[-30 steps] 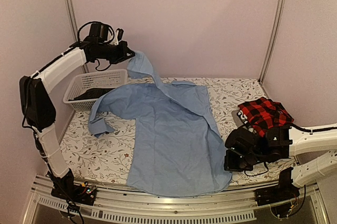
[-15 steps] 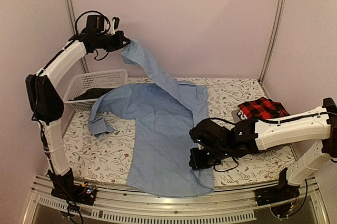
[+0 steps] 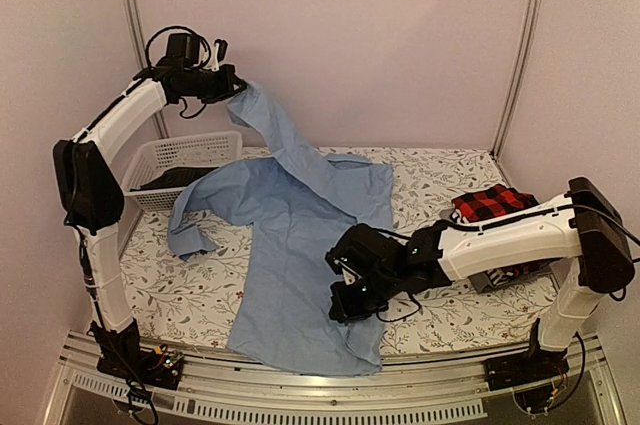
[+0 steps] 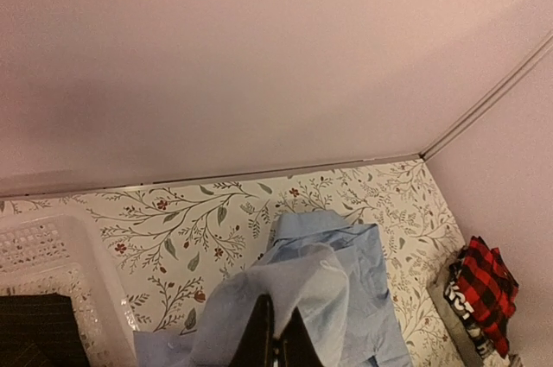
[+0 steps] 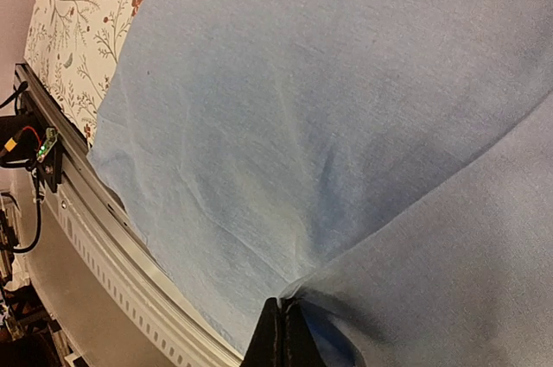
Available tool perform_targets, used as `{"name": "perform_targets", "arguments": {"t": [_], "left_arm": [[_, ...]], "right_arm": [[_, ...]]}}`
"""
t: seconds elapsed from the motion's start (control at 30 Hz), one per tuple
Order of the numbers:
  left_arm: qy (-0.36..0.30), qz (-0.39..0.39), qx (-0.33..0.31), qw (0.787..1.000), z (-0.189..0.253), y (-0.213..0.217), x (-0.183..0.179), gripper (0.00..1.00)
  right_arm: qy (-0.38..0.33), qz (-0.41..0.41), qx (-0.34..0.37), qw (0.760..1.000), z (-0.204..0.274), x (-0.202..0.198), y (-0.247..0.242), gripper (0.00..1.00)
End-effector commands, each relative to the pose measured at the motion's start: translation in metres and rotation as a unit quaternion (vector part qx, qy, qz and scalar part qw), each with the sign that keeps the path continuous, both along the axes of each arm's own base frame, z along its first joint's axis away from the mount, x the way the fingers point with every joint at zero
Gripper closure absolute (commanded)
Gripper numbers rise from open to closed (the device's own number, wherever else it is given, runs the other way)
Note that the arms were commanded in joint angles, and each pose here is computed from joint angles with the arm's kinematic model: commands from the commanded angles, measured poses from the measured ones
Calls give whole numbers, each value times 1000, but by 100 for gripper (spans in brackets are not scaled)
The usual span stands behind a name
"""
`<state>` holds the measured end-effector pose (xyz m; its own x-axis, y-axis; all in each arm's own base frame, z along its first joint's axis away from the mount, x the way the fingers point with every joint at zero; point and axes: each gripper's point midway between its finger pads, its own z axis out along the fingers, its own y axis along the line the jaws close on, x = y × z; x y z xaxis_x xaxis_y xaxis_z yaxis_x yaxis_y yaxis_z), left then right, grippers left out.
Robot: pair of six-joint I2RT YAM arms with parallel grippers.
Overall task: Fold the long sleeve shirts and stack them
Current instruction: Fold the flattened shirt at the center of the board.
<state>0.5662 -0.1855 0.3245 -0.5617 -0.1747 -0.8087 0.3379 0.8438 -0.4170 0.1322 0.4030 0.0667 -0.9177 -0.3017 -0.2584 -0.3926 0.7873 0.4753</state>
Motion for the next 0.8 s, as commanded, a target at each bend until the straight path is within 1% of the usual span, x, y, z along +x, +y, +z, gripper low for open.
{"name": "perform_targets", "arguments": {"t": [0.0,0.17,0.3,0.4,0.53,0.63,0.77], "left_arm": [[-19,-4,4,1000,12,3,0,100],[-31,-10,-2,999,24,2,-4,100],[-33,-21,-9,999,26,-2,-5,100],[-29,-24,-9,999,23,-3,-6,100],[-18,-24,-6,1000,13,-2,-8,100],[-12,-25,-7,1000,8,-3,-9,100],[-8,-28,-13,1000,5,-5,-11,100]], "right_arm": [[7,-10,17,1000,6,7,-2,100],[-5,-28,15,999,25,12,-16,100],[11,-19,26,999,31,0,-24,100],[28,5,29,999,27,-17,-19,100],[58,30,18,998,7,-38,-15,100],[77,31,22,996,-6,-44,-14,100],[82,28,26,996,-17,-44,-9,100]]}}
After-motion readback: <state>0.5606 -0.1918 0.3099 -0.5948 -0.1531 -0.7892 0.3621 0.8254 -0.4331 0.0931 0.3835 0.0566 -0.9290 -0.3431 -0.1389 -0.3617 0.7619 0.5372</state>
